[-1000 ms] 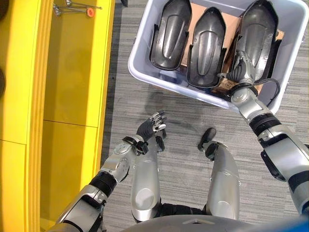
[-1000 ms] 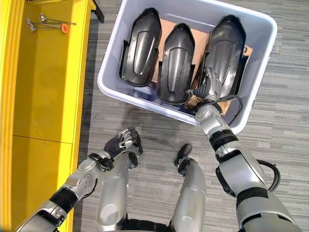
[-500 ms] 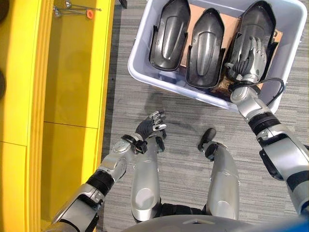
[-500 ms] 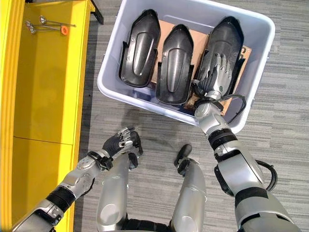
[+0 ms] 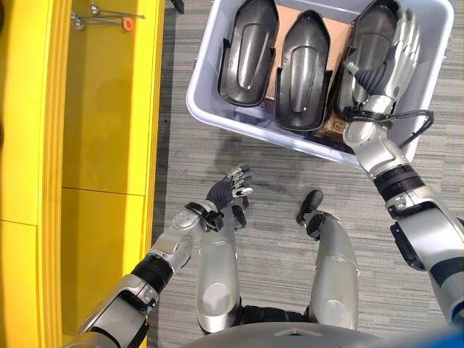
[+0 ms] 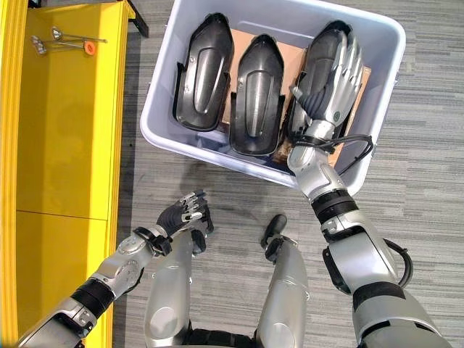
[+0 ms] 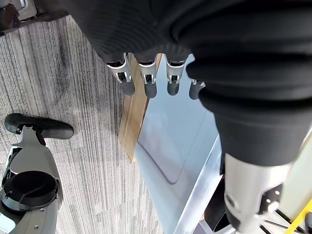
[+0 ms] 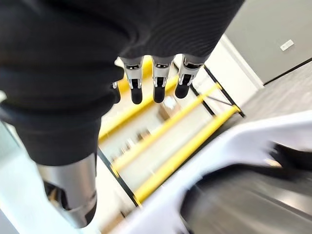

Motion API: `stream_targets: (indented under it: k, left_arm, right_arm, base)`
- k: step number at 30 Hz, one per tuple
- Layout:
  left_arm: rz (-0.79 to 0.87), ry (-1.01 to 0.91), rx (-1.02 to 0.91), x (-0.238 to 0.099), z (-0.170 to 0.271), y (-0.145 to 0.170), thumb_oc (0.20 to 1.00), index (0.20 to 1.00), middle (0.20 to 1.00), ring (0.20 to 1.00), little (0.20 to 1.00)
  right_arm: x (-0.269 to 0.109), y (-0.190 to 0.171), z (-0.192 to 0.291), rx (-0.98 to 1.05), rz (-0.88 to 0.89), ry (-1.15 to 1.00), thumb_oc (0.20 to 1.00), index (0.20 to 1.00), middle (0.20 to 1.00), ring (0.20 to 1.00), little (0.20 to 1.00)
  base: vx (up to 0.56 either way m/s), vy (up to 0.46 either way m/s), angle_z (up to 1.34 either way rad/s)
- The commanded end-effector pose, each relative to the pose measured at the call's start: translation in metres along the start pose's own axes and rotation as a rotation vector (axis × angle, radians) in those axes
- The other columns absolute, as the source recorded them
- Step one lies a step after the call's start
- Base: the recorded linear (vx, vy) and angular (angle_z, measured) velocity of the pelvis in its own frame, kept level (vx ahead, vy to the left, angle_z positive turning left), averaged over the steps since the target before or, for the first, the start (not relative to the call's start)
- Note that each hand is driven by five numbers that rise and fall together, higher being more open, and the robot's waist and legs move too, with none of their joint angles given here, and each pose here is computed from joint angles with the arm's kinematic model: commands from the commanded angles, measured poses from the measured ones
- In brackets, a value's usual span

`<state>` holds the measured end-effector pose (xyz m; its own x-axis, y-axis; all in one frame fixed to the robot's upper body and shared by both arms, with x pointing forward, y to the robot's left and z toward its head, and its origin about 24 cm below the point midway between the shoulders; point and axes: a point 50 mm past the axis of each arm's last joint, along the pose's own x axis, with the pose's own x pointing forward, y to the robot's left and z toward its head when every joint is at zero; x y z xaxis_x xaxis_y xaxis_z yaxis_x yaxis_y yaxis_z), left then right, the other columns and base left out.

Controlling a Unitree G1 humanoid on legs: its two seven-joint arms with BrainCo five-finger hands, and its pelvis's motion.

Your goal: Move parts from the plastic box to the shelf.

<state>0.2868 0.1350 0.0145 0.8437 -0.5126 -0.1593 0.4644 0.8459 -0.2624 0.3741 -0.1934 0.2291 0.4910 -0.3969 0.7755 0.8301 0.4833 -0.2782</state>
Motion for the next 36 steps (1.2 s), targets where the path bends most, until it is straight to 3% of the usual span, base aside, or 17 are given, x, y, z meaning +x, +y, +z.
stream_targets:
  k: [1,20,30,36]
  left_arm:
    - [-0.071,-0.047,-0.059,0.000,-0.002,-0.023,1.000,1.000,1.000,1.000,1.000]
    - [-0.077,0.000,-0.087,-0.003,-0.002,-0.016,1.000,1.000,1.000,1.000,1.000]
    - [-0.063,0.030,-0.147,-0.011,-0.012,-0.013,1.000,1.000,1.000,1.000,1.000]
    - [-0.067,0.033,-0.184,-0.013,-0.015,-0.012,1.000,1.000,1.000,1.000,1.000]
  right_arm:
    - [0.011,-0.018,-0.007,0.020,-0.073,0.001,1.000,1.000,1.000,1.000,1.000]
    - [0.029,-0.018,-0.043,0.151,0.044,0.303,1.000,1.000,1.000,1.000,1.000]
    - [0.043,-0.035,-0.054,0.154,-0.142,0.433,1.000,1.000,1.000,1.000,1.000]
    - [0.040,-0.035,-0.061,0.157,-0.150,0.497,1.000,1.000,1.000,1.000,1.000]
  base:
    - [0.00,0.017,-0.06]
    - [0.01,-0.007,-0.01]
    - [0.00,-0.006,0.01]
    - [0.00,-0.006,0.00]
